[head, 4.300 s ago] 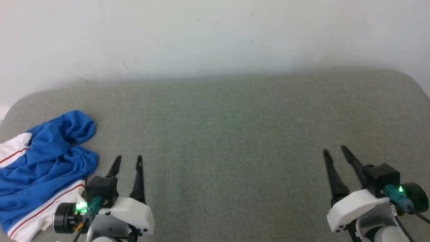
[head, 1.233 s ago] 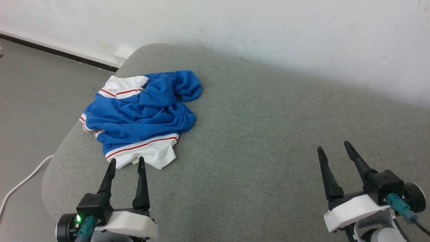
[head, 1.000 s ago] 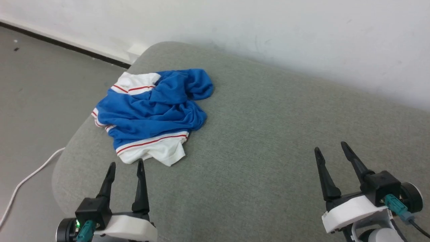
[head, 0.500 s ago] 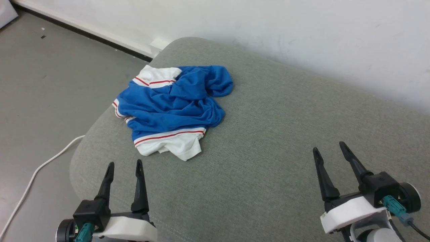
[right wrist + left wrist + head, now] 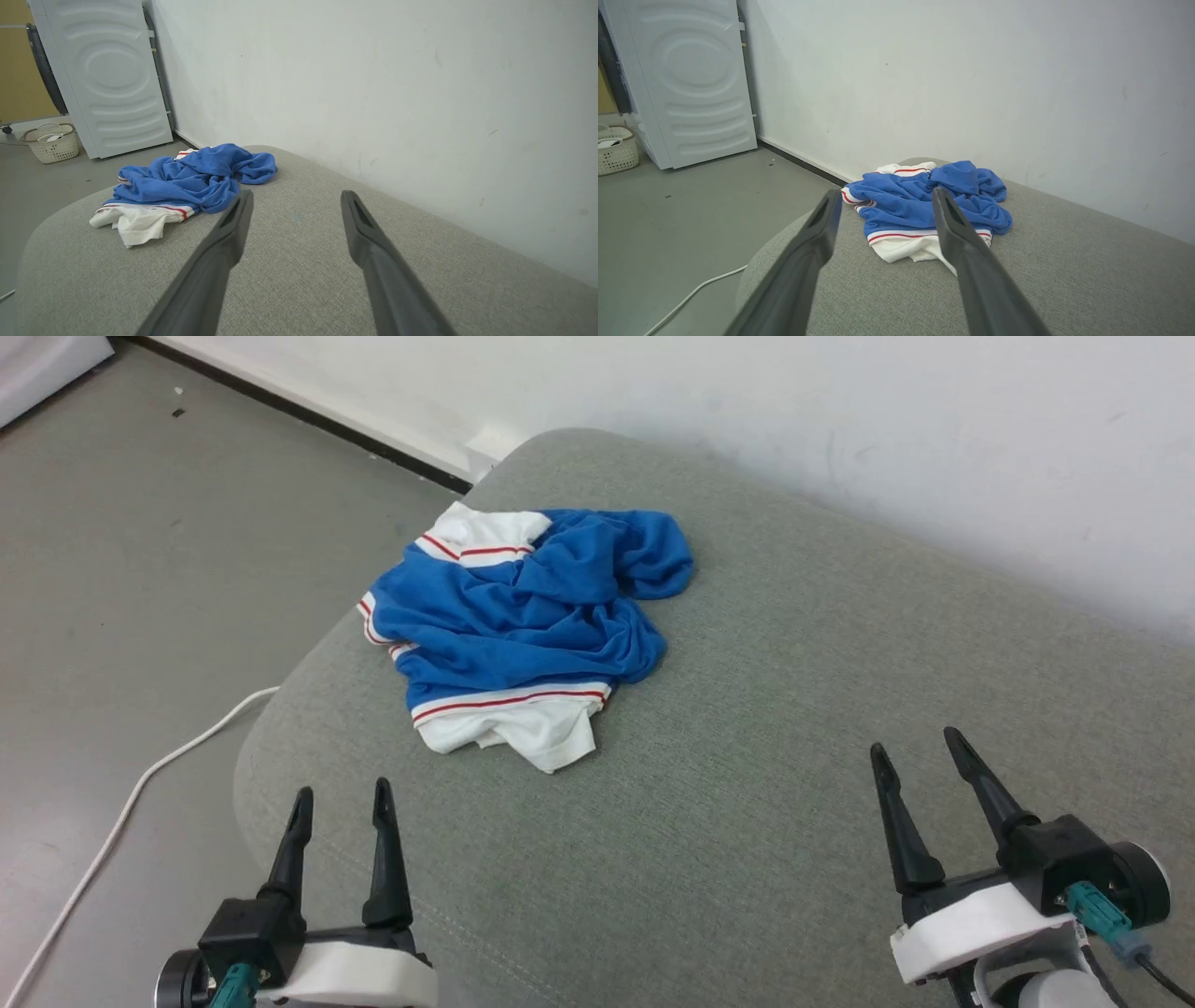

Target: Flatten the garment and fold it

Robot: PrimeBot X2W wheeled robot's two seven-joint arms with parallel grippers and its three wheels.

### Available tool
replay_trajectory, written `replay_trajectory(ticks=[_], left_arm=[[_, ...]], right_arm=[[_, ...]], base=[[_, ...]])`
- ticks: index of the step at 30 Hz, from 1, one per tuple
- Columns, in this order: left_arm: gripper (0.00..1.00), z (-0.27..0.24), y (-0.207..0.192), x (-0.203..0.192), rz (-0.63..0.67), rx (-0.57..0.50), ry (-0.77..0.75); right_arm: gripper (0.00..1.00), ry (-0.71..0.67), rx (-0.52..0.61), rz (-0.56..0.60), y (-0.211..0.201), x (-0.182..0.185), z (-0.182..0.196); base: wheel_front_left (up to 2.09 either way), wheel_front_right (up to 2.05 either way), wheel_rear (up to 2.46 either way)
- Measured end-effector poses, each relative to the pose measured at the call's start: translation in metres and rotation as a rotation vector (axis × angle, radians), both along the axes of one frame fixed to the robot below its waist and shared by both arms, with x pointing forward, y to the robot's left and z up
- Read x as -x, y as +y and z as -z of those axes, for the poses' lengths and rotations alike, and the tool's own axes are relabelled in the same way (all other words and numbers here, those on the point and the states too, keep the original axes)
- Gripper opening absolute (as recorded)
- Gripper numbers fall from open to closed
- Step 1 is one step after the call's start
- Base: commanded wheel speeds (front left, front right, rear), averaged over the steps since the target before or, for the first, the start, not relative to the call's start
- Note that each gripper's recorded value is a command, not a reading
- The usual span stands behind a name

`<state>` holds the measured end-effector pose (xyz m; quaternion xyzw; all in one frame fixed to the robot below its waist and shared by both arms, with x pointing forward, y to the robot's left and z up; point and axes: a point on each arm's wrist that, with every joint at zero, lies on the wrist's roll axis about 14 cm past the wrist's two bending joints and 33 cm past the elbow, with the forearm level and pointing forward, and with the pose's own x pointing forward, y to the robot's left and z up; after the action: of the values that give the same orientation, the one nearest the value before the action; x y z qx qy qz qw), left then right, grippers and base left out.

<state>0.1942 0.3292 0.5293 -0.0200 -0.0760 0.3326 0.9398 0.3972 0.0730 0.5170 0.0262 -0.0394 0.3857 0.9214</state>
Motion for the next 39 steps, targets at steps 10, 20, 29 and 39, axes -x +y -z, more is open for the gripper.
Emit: replay_trajectory(ticks=[10, 20, 29, 39], left_arm=[[1.0, 0.002, -0.001, 0.003, -0.003, 0.006, 0.003], [1.0, -0.002, -0.002, -0.001, 0.017, 0.023, -0.029], [1.0, -0.098, 0.011, -0.07, 0.185, -0.171, -0.097], [1.0, -0.138, 0.033, -0.169, 0.302, -0.249, 0.05]], right_arm=[[1.0, -0.005, 0.001, -0.004, 0.001, 0.001, -0.001], [1.0, -0.007, -0.001, 0.003, -0.001, 0.001, -0.003], [1.0, -0.008, 0.023, 0.008, -0.001, -0.01, -0.001], [1.0, -0.016, 0.014, 0.003, 0.004, -0.039, -0.004]], base=[[0.0, 0.0, 0.0], [0.0, 0.0, 0.0], [0.0, 0.0, 0.0], [0.0, 0.0, 0.0]])
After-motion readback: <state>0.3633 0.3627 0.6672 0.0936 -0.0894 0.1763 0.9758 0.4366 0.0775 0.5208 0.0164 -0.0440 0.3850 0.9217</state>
